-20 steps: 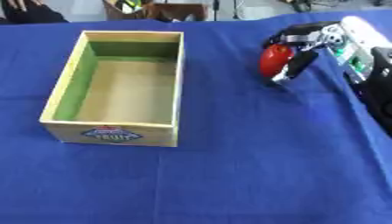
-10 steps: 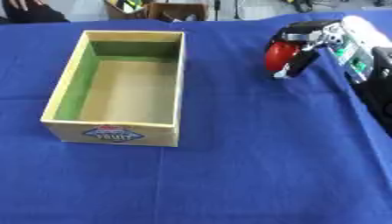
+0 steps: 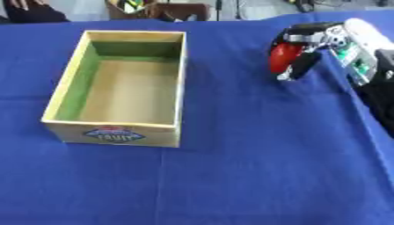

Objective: Pick up objects on the table and place them in the box.

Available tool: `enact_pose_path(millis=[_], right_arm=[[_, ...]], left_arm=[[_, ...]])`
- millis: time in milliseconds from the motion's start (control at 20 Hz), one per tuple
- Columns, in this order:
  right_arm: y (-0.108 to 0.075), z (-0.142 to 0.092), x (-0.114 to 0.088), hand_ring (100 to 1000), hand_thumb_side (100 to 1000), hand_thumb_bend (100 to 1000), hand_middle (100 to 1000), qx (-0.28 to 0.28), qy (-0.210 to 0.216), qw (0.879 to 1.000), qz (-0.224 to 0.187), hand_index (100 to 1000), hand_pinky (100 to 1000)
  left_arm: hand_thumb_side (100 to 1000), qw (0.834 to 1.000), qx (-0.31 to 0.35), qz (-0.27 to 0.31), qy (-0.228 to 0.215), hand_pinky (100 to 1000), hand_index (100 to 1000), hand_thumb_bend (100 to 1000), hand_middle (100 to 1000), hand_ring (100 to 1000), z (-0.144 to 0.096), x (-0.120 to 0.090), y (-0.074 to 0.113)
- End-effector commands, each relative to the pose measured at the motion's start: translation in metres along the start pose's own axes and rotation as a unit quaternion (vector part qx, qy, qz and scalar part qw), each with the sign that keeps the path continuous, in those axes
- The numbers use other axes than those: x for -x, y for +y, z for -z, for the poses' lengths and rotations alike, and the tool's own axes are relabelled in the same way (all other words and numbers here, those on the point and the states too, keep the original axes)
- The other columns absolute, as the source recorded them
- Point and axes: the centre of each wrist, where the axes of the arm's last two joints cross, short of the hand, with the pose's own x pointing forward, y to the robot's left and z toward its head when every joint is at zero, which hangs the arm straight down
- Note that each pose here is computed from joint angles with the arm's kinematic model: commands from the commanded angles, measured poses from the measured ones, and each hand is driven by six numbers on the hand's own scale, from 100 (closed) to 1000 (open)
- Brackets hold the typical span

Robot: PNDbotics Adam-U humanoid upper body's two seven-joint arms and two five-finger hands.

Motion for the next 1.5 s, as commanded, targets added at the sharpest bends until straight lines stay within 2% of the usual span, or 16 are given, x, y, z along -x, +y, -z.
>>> enact_pose_path(millis=[50,200,250,450,500,600,1100,1400,1500], right_arm=[[-0.011,-0.012,0.008,593,274,199,672,0.023,0.007,1.000,0.001,775,250],[-0.010,-0.013,0.009,580,252,100,642,0.034,0.004,0.999,0.015,723,237],[-0.010,-0.013,0.009,579,251,100,639,0.038,0.004,0.999,0.019,717,237],[-0.011,-0.014,0.009,571,255,100,604,0.055,0.005,0.998,0.026,609,279],[-0.012,-0.015,0.009,564,260,100,577,0.060,0.006,0.998,0.027,557,295],[-0.012,-0.015,0.009,557,267,100,553,0.072,0.008,0.997,0.031,525,314],[-0.013,-0.015,0.006,514,337,100,494,0.109,0.009,0.992,0.062,454,288],[-0.026,-0.017,-0.002,510,361,100,492,0.120,-0.001,0.991,0.060,421,283],[-0.031,-0.017,-0.006,509,366,100,489,0.123,-0.006,0.991,0.059,418,283]], left_arm=[[813,1.000,0.005,0.003,-0.013,124,622,100,467,410,0.005,-0.005,0.001],[814,1.000,0.004,0.002,-0.013,131,621,100,467,416,0.006,-0.006,0.001],[813,1.000,0.004,0.002,-0.013,132,620,100,467,416,0.006,-0.006,0.001],[811,1.000,0.005,0.002,-0.014,138,619,100,468,420,0.006,-0.006,0.001],[810,1.000,0.005,0.002,-0.014,140,619,100,468,422,0.006,-0.006,0.001],[811,1.000,0.005,0.002,-0.014,144,619,100,468,426,0.006,-0.006,0.001],[809,1.000,0.004,0.004,-0.014,159,612,100,469,441,0.006,-0.006,0.001],[827,1.000,0.005,0.009,-0.012,160,614,100,468,439,0.006,-0.006,0.003],[808,1.000,0.007,0.011,-0.012,161,614,100,467,439,0.006,-0.007,0.003]])
